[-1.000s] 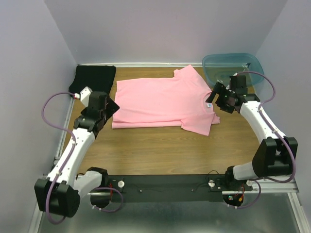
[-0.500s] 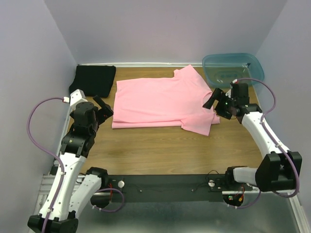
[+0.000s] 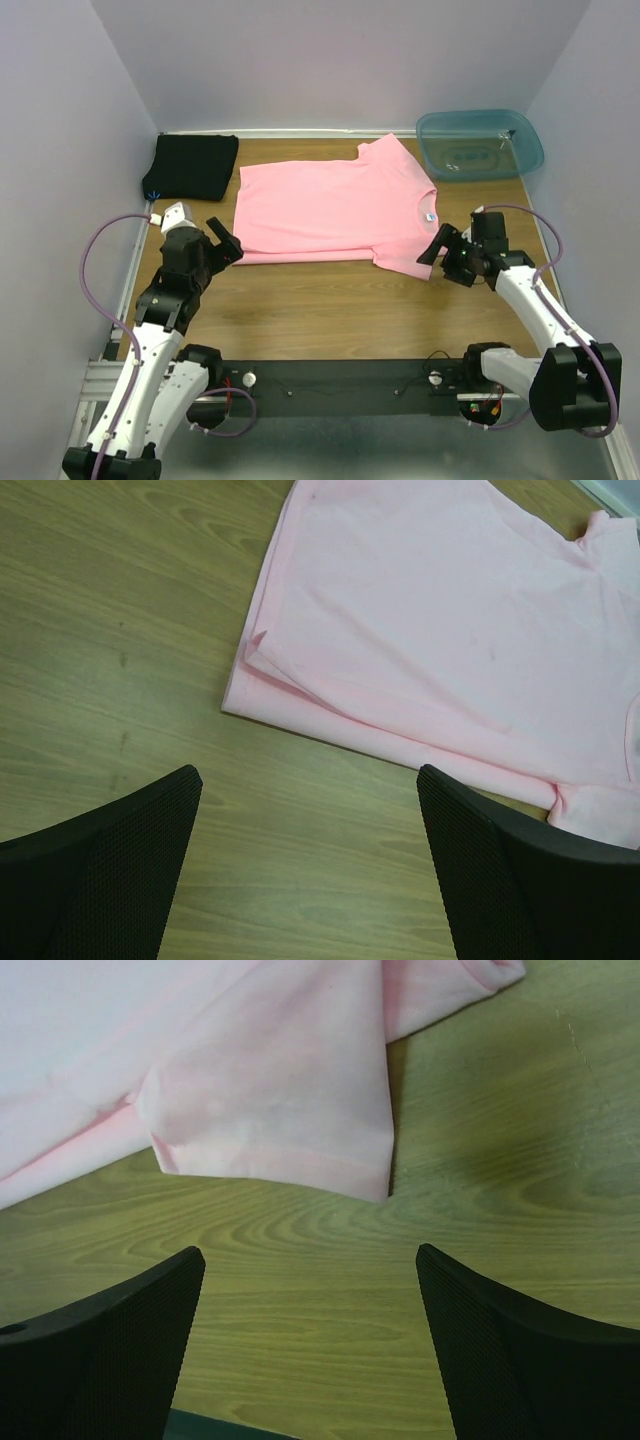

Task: Fold and stack the t-shirts
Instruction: Fold the tshirt

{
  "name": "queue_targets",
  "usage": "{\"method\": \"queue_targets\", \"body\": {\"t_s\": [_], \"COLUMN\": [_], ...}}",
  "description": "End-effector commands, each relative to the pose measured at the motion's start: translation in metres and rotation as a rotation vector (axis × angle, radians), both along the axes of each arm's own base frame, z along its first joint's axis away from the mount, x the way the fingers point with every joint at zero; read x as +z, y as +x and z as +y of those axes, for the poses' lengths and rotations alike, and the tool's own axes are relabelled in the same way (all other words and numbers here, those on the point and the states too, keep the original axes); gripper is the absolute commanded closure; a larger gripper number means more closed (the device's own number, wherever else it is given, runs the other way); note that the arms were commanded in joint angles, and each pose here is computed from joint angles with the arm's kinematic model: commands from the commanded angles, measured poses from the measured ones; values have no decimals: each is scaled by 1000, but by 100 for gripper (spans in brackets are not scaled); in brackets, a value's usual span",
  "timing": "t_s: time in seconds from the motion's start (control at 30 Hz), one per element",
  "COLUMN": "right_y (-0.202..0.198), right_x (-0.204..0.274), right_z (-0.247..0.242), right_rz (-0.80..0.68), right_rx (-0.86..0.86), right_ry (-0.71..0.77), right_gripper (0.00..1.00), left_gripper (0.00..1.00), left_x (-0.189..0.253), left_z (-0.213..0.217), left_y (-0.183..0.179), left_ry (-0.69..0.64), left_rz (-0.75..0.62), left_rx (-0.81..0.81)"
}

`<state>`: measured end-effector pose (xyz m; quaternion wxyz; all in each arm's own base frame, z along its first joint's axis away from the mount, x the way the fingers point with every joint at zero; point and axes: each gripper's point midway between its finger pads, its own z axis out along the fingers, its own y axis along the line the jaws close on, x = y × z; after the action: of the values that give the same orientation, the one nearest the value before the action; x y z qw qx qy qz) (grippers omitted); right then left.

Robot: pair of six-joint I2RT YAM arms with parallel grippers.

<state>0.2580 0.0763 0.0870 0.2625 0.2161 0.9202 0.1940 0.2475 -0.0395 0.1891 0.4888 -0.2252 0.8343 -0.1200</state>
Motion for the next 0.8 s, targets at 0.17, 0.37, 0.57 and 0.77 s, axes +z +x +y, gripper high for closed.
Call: {"method": "queue_targets", "body": {"t_s": [0.17,0.37,0.57,0.77], "right_y": [-5,-1,4,6], "right_x": [-18,-26,-33,-34], "right_z": [-10,-13,-12,-13], "right_rz": [41,72,85,76], "right_rx": [-18,-17,-14,-26], "right_ry": [-57,-81,-81,-84], "right_gripper": [8,16,28,32], "left_gripper": [2,2,2,2], "left_x": [7,6,14,15], "left_z": [-5,-5,-5,-5], "left_y": [4,5,2,2], "left_ry": [-2,-4,-14,-16], "left_rz": [-44,-45,-83,-86], "left_rx": [-40,-38,-35,-39]}}
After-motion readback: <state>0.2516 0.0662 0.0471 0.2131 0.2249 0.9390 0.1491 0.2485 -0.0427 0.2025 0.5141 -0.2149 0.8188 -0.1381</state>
